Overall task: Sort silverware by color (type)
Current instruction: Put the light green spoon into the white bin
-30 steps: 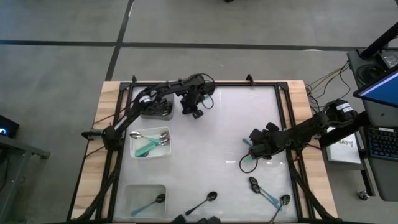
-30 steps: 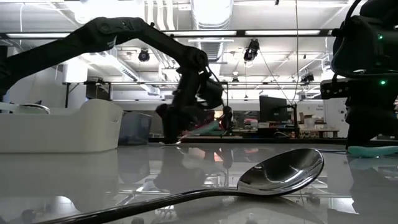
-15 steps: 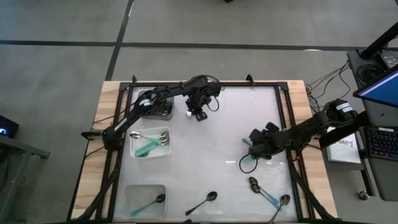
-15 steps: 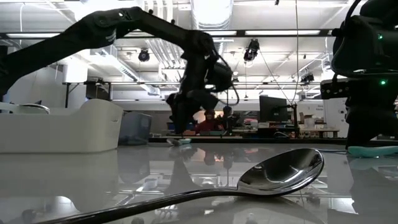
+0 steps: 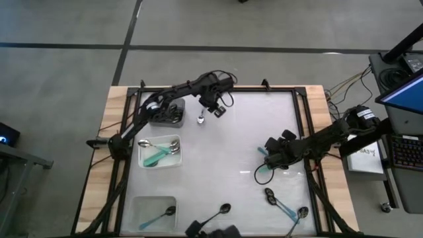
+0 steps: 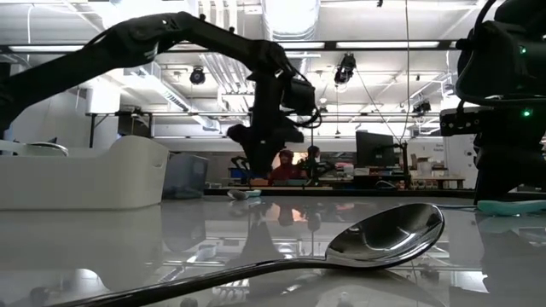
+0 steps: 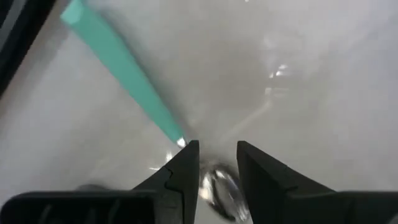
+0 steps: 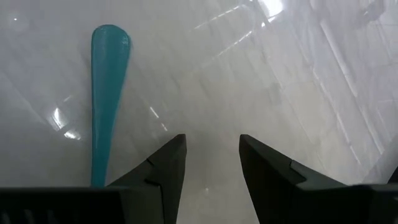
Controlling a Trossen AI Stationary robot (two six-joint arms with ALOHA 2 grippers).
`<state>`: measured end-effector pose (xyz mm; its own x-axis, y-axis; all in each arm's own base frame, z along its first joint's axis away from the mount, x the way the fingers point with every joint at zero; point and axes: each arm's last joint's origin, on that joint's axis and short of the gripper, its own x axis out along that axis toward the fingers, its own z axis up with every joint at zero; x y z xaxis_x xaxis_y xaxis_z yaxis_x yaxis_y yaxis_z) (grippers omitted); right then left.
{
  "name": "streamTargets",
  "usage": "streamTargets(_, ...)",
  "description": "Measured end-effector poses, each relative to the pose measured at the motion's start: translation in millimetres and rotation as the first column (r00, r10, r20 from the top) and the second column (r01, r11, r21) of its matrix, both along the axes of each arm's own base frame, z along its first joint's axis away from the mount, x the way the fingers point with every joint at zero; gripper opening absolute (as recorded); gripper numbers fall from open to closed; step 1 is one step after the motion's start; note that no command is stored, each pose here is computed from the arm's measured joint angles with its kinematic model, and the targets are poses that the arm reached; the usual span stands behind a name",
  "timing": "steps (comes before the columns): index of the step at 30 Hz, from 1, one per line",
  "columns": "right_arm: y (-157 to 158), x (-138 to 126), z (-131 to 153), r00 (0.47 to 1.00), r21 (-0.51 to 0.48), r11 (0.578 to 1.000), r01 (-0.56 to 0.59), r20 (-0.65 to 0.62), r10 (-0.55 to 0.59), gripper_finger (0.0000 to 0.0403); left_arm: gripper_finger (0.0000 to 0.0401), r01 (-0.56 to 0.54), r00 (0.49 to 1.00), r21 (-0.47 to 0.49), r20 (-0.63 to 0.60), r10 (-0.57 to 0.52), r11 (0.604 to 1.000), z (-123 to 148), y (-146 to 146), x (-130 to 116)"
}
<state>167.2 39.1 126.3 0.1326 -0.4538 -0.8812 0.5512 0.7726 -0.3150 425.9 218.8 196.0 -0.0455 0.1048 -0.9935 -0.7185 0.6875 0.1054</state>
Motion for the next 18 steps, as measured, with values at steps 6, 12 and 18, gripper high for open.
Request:
streamTargets(6,0,0,0,1.000,-0.001,1.000,0.002,0.002,-0.002,0.0146,0.0091,-0.133,0.991,-0.003,-0.011,0.133,0.991,-11,24,-10)
streamTargets(12,0,0,0,1.000,-0.002,1.000,0.000,0.000,0.000,0.0146,0.0091,-0.133,0.990,-0.028,-0.055,0.131,0.991,-31,31,-12)
streamTargets(18,0,0,0,1.000,-0.005,1.000,-0.007,-0.004,0.007,0.0146,0.0091,-0.153,0.986,-0.079,-0.082,0.146,0.985,-33,37,-21)
